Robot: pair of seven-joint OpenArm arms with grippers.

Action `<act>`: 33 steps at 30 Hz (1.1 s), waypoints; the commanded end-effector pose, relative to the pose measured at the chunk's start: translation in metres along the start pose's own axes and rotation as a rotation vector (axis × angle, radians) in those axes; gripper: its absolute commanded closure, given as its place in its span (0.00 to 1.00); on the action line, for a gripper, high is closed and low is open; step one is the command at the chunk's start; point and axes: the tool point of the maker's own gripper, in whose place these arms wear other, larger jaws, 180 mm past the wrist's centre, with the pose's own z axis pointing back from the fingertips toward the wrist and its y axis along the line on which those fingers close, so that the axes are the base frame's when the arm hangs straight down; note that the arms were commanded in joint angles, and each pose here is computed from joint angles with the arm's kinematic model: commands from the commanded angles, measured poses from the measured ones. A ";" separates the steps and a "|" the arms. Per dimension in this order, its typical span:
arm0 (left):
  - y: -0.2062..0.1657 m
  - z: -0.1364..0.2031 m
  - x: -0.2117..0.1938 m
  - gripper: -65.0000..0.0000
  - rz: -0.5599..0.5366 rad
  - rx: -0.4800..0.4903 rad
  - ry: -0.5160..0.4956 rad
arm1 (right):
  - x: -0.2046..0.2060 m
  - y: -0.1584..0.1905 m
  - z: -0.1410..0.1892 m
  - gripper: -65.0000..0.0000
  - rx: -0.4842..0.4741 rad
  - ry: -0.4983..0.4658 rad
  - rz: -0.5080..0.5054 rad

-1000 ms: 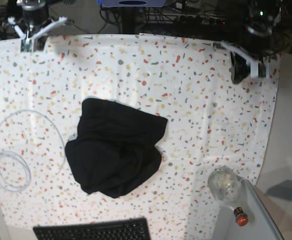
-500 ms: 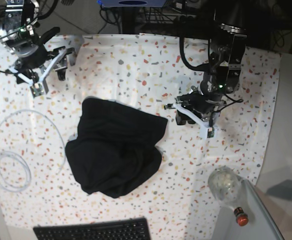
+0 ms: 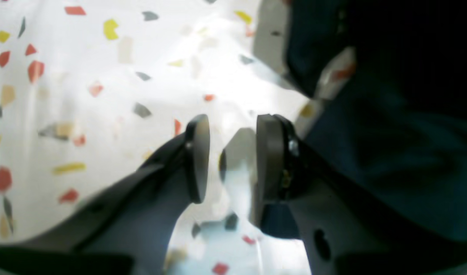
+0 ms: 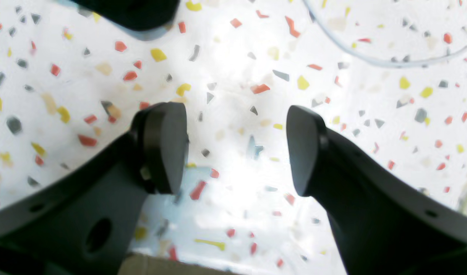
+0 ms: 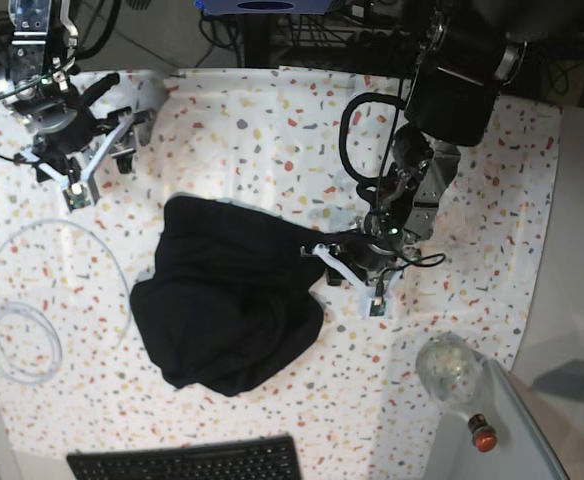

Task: Layout the t-shirt on the table in an organized manner, then fold the t-shirt properly
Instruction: 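Move the left gripper down onto the crumpled black t-shirt, then grasp the t-shirt with the left gripper and drag it across the table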

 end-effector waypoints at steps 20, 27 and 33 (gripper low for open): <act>-0.097 0.061 0.079 1.00 -0.034 -0.381 -0.066 | -0.014 0.001 -0.024 0.45 0.031 0.041 -0.031; -0.186 0.128 0.175 1.00 -0.144 -0.579 -0.270 | -0.014 0.003 -0.018 0.45 0.029 0.035 -0.022; -0.130 0.064 0.117 1.00 -0.100 -0.435 -0.011 | -0.010 0.002 -0.007 0.45 0.017 0.015 -0.010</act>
